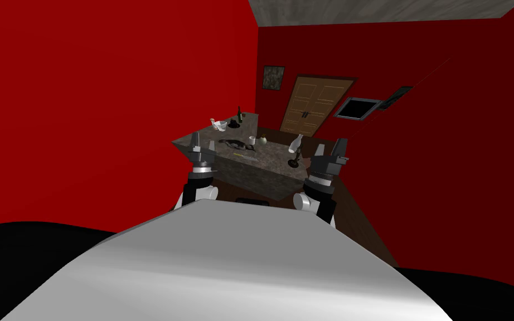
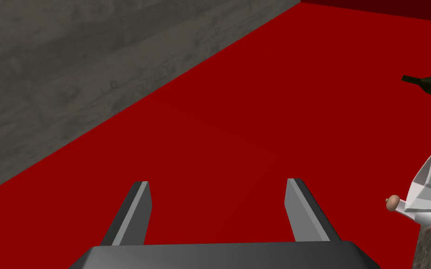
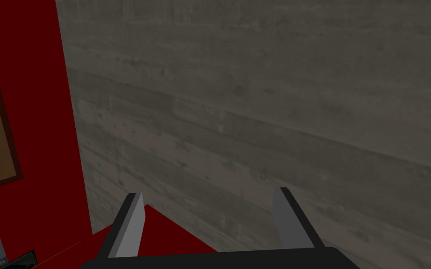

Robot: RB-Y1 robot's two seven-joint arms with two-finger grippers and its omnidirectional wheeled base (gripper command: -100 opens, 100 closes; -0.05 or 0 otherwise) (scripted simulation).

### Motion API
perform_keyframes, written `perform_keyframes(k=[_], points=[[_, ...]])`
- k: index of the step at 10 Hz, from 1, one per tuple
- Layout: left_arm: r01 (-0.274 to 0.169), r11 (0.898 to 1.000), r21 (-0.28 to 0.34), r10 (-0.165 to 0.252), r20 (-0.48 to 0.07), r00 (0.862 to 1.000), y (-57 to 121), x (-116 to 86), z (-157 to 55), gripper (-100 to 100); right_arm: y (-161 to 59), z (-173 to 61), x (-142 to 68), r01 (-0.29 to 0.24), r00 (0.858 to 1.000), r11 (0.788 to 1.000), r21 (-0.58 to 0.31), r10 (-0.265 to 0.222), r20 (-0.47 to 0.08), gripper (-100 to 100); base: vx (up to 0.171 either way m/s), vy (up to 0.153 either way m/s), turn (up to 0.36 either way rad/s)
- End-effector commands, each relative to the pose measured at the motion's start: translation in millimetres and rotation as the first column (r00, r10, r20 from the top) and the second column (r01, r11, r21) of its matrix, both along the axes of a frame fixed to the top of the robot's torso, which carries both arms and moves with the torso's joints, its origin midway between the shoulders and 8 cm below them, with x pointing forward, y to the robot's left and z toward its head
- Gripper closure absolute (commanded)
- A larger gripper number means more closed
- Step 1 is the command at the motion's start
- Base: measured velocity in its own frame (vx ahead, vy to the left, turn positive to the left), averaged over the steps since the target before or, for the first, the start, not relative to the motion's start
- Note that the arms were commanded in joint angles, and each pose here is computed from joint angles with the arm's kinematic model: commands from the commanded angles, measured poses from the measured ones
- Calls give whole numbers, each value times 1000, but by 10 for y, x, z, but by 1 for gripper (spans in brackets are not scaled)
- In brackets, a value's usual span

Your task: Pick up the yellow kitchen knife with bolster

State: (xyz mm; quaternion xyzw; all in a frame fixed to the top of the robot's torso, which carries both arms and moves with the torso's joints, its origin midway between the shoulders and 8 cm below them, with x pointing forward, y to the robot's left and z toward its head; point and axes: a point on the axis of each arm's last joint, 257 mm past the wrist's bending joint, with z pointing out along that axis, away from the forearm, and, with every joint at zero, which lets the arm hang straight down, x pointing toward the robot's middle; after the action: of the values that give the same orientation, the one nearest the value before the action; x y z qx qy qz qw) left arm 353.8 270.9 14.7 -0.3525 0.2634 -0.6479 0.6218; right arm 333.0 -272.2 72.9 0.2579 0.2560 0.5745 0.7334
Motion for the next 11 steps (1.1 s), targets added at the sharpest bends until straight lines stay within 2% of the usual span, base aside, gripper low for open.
perform_keyframes(k=[1,5,6,8,9,11], points=[[20,999,28,-19,-22,1000,-43,46,-40,-100,0,0,0,0,1000,1000,0,0,0,0,5,-1,-15],[69,994,85,-59,-120,991,-140,267,-238,-100,0,0,0,0,1000,1000,0,0,0,0,14,0,-35],[69,994,84,-58,-130,990,-137,280,-259,-100,0,0,0,0,1000,1000,0,0,0,0,14,-1,-14],[85,992,98,-65,-190,980,-164,422,-387,-100,0,0,0,0,1000,1000,0,0,0,0,18,-3,-42],[84,992,97,-63,-202,977,-159,438,-418,-100,0,0,0,0,1000,1000,0,0,0,0,15,-1,-20],[94,990,104,-64,-260,963,-173,585,-545,-100,0,0,0,0,1000,1000,0,0,0,0,18,-3,-47]])
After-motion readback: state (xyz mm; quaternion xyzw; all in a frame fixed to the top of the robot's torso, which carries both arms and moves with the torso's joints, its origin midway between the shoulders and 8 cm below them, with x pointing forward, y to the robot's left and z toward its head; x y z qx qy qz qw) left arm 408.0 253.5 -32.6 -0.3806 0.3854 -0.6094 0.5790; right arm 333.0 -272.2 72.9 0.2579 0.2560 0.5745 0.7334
